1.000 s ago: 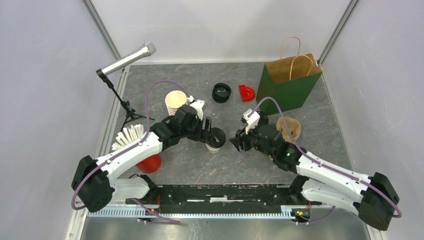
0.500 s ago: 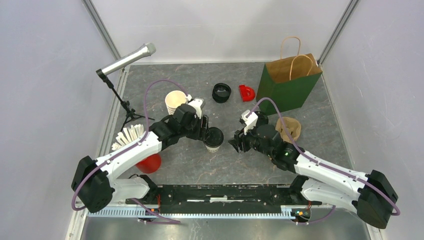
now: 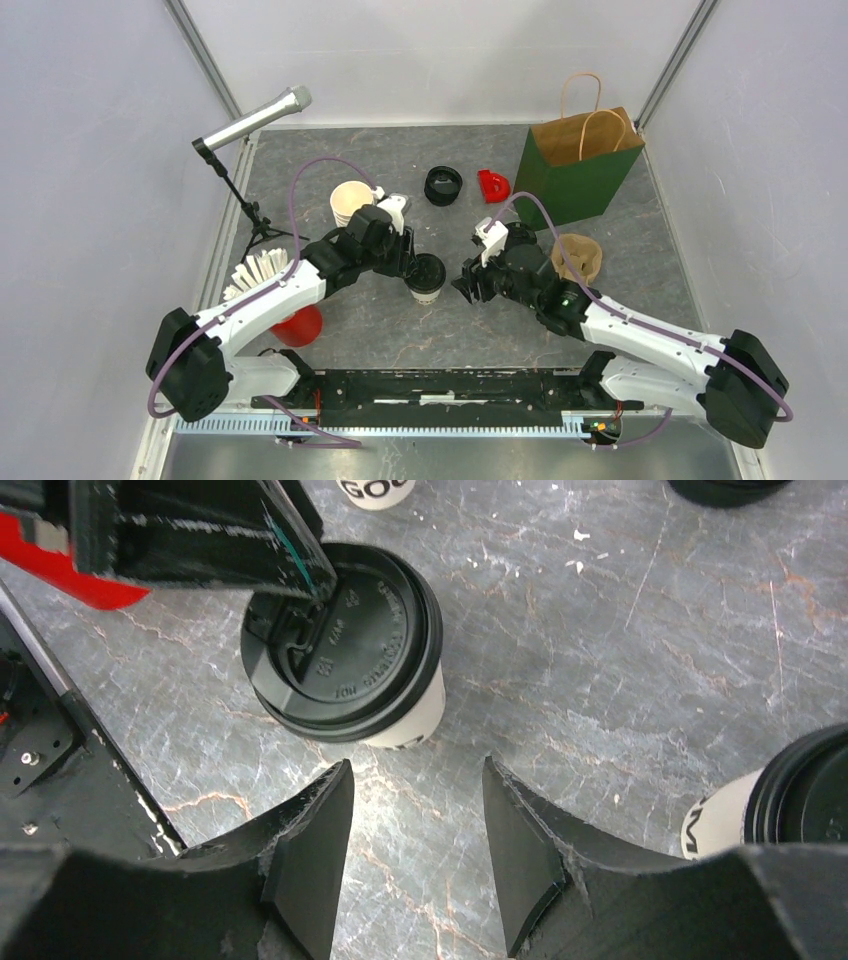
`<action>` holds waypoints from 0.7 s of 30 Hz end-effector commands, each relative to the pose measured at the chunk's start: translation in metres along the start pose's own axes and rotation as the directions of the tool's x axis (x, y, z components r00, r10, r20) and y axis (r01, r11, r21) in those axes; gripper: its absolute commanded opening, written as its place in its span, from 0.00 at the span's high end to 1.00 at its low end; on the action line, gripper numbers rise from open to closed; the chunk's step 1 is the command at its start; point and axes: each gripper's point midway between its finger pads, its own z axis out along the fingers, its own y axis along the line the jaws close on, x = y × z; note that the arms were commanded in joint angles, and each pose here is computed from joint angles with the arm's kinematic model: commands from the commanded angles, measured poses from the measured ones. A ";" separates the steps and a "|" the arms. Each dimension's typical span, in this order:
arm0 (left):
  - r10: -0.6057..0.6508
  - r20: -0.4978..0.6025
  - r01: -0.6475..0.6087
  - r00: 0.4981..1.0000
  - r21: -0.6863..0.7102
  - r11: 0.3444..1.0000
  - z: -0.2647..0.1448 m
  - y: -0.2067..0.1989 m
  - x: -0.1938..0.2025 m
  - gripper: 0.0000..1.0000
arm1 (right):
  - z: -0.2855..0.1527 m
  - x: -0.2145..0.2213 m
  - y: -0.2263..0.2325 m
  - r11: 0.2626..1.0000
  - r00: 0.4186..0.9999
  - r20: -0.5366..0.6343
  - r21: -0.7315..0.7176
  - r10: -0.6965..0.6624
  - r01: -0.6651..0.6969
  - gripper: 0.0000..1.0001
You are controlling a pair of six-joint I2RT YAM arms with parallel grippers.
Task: Pack the takeout coffee
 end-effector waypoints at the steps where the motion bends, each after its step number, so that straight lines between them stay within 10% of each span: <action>1: 0.030 0.046 -0.031 0.999 0.036 0.999 0.002 -0.005 -0.017 0.49 | 0.008 -0.043 0.009 0.999 0.995 0.098 -0.032 0.003 0.000 0.43; 21: -0.020 -0.007 0.020 1.000 0.088 0.996 0.017 -0.009 0.007 0.51 | 0.037 -0.047 0.002 0.998 0.997 0.058 -0.048 0.051 -0.048 0.42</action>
